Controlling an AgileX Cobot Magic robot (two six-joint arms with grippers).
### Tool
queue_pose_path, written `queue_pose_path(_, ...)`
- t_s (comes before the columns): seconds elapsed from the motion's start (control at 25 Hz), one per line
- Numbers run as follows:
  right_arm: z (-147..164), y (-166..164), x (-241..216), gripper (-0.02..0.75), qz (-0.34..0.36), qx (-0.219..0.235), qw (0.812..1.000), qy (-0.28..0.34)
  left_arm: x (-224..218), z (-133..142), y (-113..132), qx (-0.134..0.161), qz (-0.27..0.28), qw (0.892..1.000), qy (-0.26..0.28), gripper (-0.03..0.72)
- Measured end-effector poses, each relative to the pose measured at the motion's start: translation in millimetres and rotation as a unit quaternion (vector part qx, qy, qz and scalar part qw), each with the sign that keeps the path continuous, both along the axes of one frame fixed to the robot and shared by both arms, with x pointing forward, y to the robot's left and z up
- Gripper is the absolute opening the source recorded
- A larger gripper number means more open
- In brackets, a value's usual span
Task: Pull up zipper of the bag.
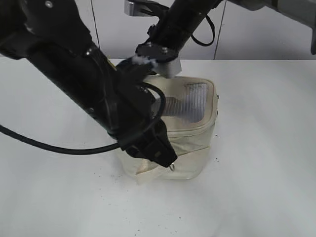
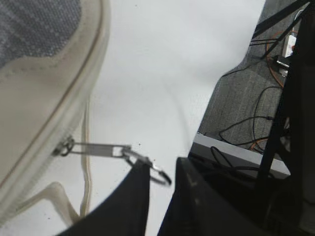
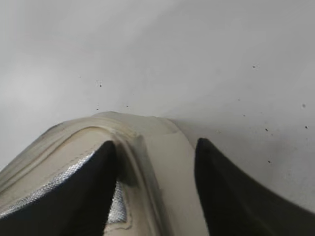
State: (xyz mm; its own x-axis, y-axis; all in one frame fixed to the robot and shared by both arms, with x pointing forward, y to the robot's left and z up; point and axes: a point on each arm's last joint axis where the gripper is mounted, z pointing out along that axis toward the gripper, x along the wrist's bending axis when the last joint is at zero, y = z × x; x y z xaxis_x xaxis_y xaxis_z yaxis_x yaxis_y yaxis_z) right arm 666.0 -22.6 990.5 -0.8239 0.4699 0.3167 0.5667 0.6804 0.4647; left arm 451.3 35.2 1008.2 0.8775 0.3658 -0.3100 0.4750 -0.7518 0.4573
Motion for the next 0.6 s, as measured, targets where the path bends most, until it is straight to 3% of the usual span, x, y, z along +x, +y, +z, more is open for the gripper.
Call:
queue_pose_path(0.12,0,-3,2,0.475,-0.029,-0.008,1.0,0.01,-2,15,6,-0.001,0.003,1.0,-0.027,0.295)
queue_pose_path(0.2,3,-7,3,0.514,-0.045,-0.021,0.999,0.009,-2,25,11,0.0,0.007,0.998,-0.06,0.35)
queue_pose_path(0.44,39,-27,3,0.533,-0.083,-0.062,0.994,-0.047,5,64,27,-0.028,0.048,0.979,-0.198,0.384)
queue_pose_path(0.6,66,-52,7,0.533,-0.136,-0.066,0.986,-0.064,23,70,38,-0.04,0.087,0.968,-0.233,0.385)
